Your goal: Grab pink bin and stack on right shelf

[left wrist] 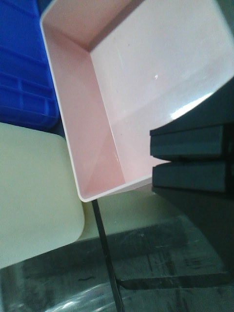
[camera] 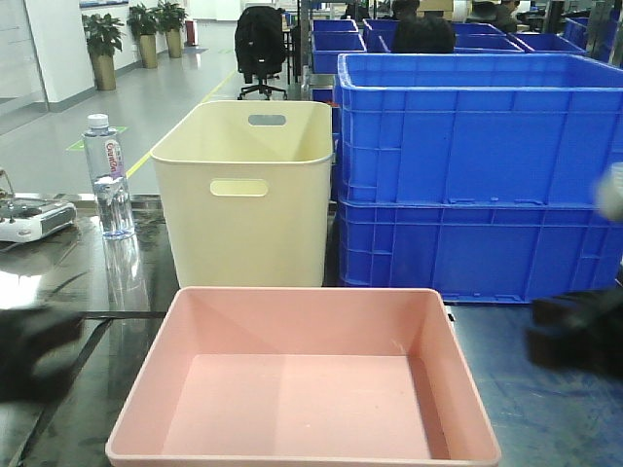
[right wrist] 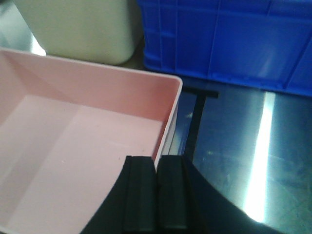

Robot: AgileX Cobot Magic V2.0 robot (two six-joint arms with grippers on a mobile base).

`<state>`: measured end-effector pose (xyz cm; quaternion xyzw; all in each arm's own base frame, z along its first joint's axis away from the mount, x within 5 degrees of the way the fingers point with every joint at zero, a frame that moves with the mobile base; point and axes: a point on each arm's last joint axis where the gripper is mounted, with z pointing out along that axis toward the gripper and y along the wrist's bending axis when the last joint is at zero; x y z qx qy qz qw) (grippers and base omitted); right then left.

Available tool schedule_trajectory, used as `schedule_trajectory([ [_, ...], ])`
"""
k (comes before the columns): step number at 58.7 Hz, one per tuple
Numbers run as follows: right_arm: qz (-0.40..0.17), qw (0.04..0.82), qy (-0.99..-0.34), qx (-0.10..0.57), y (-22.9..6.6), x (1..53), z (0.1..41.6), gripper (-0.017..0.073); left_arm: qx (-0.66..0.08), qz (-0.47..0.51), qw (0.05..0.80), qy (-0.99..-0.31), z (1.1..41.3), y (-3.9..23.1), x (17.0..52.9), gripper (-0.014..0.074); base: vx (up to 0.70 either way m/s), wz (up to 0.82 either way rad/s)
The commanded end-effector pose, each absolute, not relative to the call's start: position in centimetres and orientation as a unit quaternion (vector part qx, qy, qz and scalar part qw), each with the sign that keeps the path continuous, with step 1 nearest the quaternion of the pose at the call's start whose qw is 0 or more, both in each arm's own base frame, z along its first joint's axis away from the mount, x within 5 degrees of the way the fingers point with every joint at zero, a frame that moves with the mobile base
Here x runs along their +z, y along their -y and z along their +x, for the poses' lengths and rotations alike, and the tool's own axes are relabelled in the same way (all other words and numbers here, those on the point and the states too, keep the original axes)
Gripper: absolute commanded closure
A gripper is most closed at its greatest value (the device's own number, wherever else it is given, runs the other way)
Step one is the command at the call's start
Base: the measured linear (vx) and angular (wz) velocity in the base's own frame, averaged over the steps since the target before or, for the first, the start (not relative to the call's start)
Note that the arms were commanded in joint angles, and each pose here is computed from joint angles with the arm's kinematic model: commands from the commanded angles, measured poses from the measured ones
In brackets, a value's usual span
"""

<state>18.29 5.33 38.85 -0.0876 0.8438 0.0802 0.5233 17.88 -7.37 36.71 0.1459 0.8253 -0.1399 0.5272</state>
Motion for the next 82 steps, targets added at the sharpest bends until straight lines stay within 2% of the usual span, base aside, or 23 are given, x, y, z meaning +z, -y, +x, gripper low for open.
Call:
schedule_trajectory([
  [1,-0.091,0.641,-0.756,0.096,-4.2,39.0,14.7,0.0573,-0.16,0.123,0.602,-0.772,14.2,5.9,35.4,0.0603,0.0,0.0],
  [6,-0.093,0.696,-0.703,0.111,-3.6,35.3,12.0,0.0572,-0.159,0.106,0.643,-0.742,11.3,4.5,31.1,0.0603,0.0,0.0],
  [10,-0.094,0.715,-0.682,0.118,-3.4,33.1,11.1,0.057,-0.158,0.089,0.69,-0.701,9.7,3.6,29.1,0.0603,0.0,0.0],
  [16,-0.097,0.71,-0.688,0.118,-3.5,31.6,11.2,0.0569,-0.151,0.082,0.733,-0.658,8.5,2.9,28.1,0.0603,0.0,0.0],
  [22,-0.098,0.711,-0.686,0.118,-3.6,31.6,11.5,0.0568,-0.151,0.081,0.74,-0.65,8.4,2.8,28.1,0.0601,0.0,0.0],
  [54,-0.098,0.709,-0.689,0.118,-3.6,31.5,11.6,0.0568,-0.15,0.082,0.735,-0.657,8.4,2.8,27.8,0.0601,0.0,0.0],
  [60,-0.098,0.709,-0.689,0.118,-3.6,31.5,11.6,0.0568,-0.099,0.135,0.732,-0.66,7.9,2.7,25.9,0.0601,0.0,0.0],
  [69,-0.098,0.708,-0.689,0.118,-3.6,31.5,11.6,0.0568,-0.078,0.101,0.703,-0.699,6.2,1.6,19.8,0.0601,0.0,0.01],
  [82,-0.098,0.709,-0.689,0.118,-3.6,31.5,11.5,0.0568,-0.046,0.114,0.687,-0.716,5.6,1.3,19.2,0.0601,0.0,0.0],
])
